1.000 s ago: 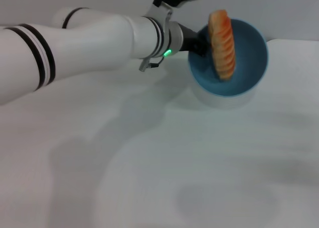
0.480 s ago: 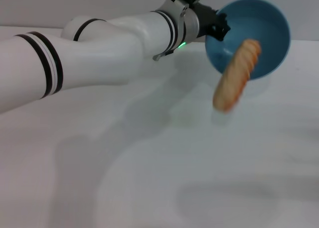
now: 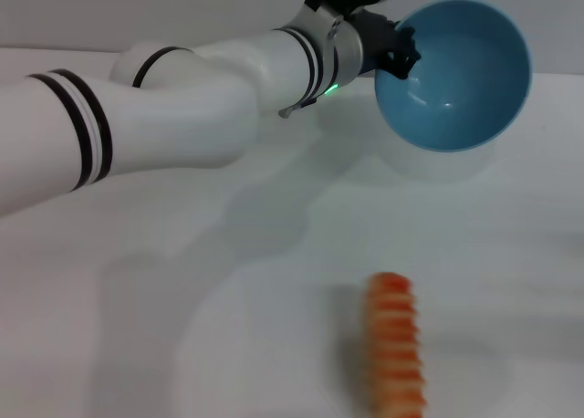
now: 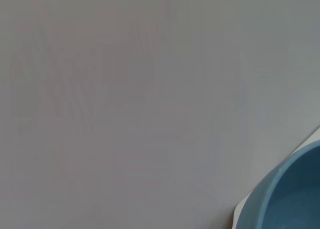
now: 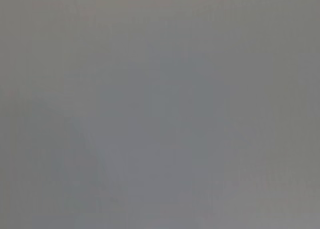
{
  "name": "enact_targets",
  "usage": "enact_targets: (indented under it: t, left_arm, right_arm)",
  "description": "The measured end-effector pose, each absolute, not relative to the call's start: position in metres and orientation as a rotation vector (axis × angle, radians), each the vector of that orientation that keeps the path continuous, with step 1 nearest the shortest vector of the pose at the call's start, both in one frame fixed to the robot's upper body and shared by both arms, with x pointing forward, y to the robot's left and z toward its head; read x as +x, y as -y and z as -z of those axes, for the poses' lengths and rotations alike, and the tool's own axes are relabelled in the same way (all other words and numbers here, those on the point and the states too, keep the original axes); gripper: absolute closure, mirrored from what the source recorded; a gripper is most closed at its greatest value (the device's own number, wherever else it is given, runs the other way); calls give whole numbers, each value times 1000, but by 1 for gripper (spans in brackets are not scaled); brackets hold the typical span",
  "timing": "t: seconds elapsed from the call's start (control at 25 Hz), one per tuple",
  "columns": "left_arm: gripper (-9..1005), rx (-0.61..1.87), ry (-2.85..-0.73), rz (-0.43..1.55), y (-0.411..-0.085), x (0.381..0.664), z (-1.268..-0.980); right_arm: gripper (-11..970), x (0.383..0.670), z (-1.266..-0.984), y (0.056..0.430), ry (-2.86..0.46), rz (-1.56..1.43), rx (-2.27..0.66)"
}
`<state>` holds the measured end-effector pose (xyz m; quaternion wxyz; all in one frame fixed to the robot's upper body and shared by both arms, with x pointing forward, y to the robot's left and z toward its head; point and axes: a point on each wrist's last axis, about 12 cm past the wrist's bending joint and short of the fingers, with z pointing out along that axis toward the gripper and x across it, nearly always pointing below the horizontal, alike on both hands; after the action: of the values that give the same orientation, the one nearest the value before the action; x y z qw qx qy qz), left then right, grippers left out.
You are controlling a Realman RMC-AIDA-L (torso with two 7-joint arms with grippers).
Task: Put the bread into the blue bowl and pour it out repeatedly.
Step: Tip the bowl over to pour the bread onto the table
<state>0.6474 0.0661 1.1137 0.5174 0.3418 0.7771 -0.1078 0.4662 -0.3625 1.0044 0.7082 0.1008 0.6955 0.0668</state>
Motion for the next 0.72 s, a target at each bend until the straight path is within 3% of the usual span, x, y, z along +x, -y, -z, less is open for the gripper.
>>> enact_targets:
  t: [0.24, 0.4, 0.72]
  left_arm:
    - [998, 768, -1911, 268, -74, 651, -1114]
    - [998, 625, -2009, 261, -96, 671, -1120]
    - [997, 525, -2089, 244, -119, 682, -1120]
  right_arm:
    - [512, 480, -1003, 352, -1621, -320, 203]
    - [513, 494, -1010, 334, -1718, -567, 49]
    - [512, 526, -1023, 303, -2149, -950, -161]
